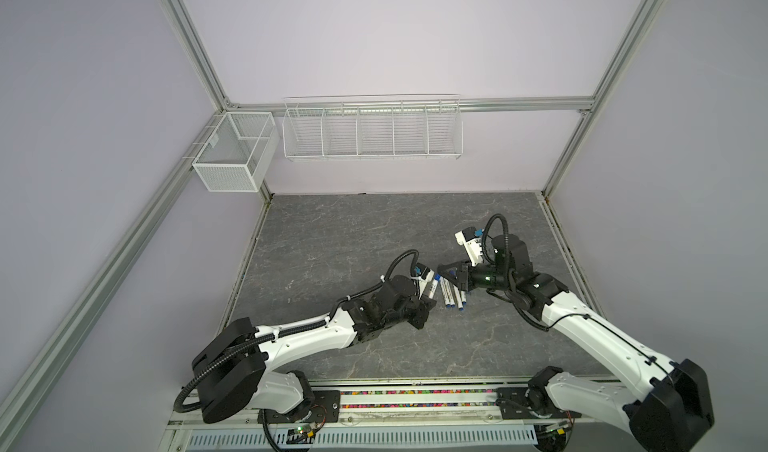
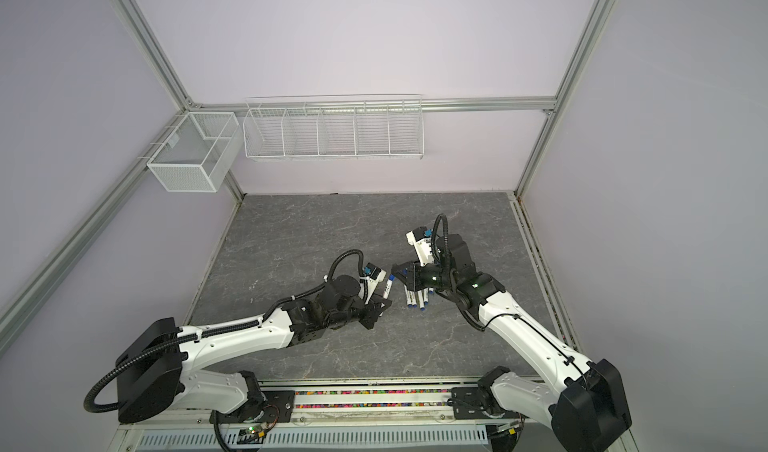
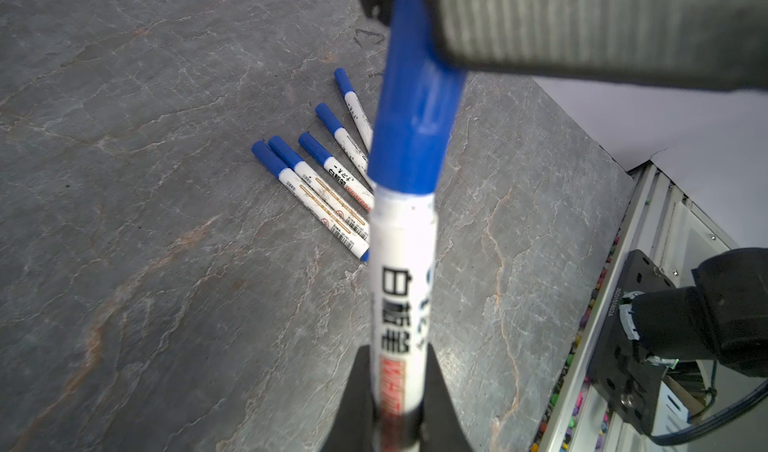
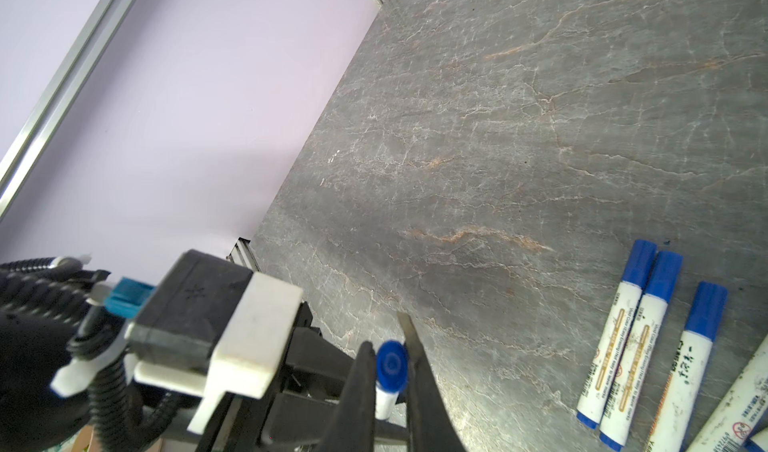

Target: Insert the pens into the pen caps

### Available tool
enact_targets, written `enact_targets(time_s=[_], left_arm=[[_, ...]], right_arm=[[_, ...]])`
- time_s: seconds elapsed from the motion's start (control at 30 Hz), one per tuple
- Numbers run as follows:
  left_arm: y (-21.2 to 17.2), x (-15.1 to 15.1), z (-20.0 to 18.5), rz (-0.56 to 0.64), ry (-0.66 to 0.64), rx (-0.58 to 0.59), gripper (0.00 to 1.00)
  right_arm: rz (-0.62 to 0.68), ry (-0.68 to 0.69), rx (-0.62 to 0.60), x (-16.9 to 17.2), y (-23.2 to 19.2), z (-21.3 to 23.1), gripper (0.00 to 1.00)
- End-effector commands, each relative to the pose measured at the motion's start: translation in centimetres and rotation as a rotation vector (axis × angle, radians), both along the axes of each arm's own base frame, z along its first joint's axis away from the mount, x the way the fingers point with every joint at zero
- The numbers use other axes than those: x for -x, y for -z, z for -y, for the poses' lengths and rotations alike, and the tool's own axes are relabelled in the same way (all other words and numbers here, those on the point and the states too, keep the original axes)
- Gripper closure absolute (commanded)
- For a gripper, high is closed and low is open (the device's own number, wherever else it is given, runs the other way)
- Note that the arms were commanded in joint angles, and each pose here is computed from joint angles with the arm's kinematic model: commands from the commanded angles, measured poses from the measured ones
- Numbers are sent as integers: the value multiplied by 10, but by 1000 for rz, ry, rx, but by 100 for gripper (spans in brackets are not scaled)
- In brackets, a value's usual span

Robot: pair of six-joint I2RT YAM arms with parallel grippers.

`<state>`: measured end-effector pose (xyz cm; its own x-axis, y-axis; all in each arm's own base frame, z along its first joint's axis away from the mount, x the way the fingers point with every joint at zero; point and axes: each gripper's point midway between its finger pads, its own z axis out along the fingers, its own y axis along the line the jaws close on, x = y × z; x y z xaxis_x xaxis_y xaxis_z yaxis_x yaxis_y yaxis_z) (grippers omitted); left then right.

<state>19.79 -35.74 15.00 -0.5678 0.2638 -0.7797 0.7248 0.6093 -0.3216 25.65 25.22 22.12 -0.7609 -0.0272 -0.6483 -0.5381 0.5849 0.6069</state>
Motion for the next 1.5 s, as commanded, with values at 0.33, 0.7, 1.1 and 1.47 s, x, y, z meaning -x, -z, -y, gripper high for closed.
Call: enact_targets(time_s=[0.33, 0.7, 1.1, 1.47], left_arm=[[-40, -15, 9, 134, 46, 51, 100], [-78, -17, 15, 204, 43, 177, 100], [-151, -40, 4, 305, -61, 364, 100], [-96, -28, -4, 196, -43, 293, 100]], right_arm=[[-285, -263, 28, 59, 32, -11, 93], [-399, -321, 94, 78, 52, -15, 94], [-518, -316, 351, 93, 117, -6, 93], [-424, 10, 156, 24, 85, 31, 93]])
